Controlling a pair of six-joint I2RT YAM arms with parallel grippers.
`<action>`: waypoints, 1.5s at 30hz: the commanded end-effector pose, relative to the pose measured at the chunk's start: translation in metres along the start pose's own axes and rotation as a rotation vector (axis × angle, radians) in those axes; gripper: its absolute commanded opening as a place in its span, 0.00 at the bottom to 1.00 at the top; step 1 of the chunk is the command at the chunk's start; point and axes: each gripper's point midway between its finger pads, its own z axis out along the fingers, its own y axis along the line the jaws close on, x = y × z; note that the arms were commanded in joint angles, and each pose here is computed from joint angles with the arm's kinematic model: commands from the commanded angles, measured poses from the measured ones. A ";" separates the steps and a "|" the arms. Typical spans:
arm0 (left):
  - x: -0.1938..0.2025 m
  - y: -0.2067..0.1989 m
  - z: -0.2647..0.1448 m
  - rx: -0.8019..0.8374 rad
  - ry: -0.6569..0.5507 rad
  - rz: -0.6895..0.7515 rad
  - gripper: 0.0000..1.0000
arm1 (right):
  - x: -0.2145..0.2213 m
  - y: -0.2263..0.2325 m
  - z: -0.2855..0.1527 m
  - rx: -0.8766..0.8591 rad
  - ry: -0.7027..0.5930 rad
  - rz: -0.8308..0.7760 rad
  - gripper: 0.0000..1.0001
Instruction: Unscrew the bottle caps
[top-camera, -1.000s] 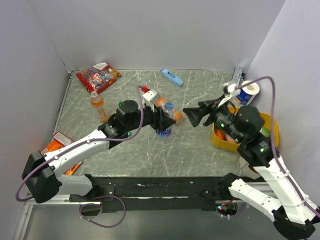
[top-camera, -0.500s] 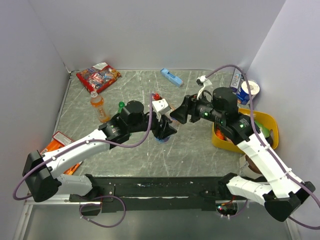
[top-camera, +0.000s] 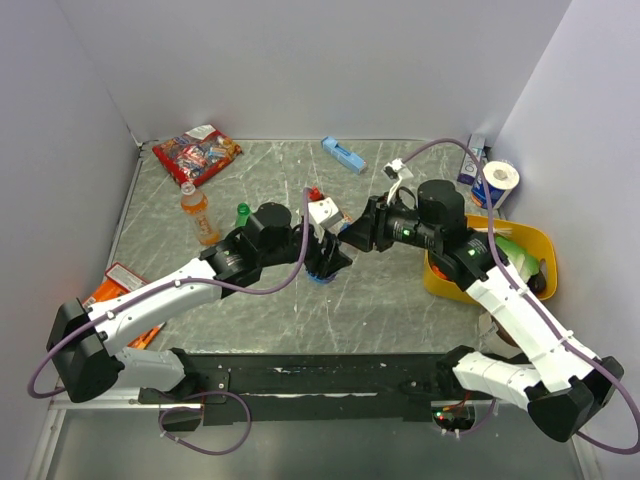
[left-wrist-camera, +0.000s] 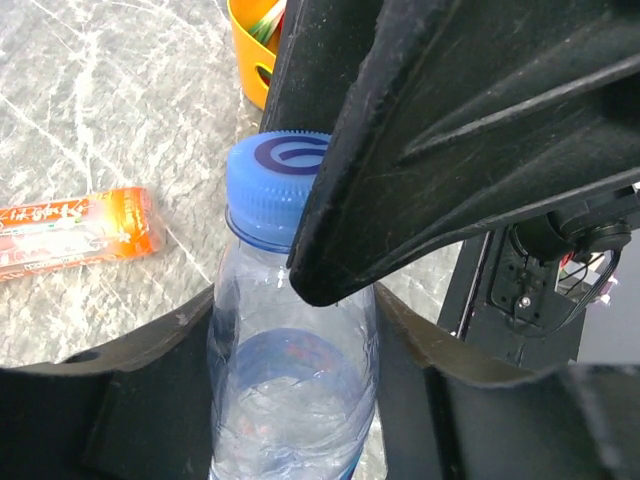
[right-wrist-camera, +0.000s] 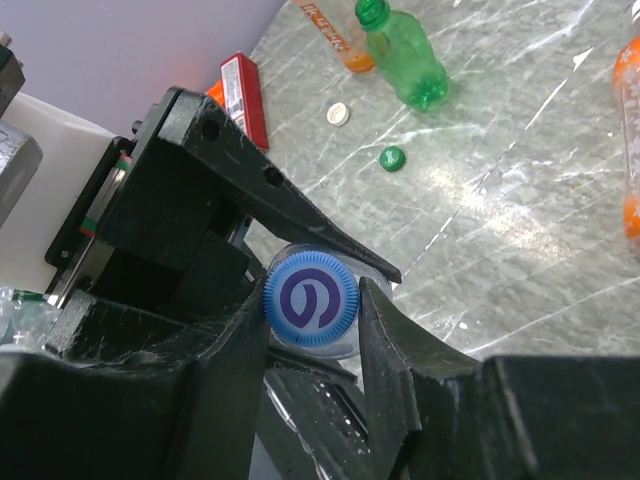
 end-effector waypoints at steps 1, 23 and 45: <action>-0.014 0.002 0.000 -0.017 -0.046 0.041 0.62 | -0.007 0.007 0.000 -0.034 -0.030 -0.007 0.05; 0.019 0.004 0.001 -0.007 0.070 0.083 0.83 | -0.029 0.005 -0.007 0.016 -0.124 0.010 0.00; 0.016 0.000 0.003 -0.006 0.046 0.078 0.50 | -0.045 -0.008 -0.019 0.105 -0.236 0.059 0.68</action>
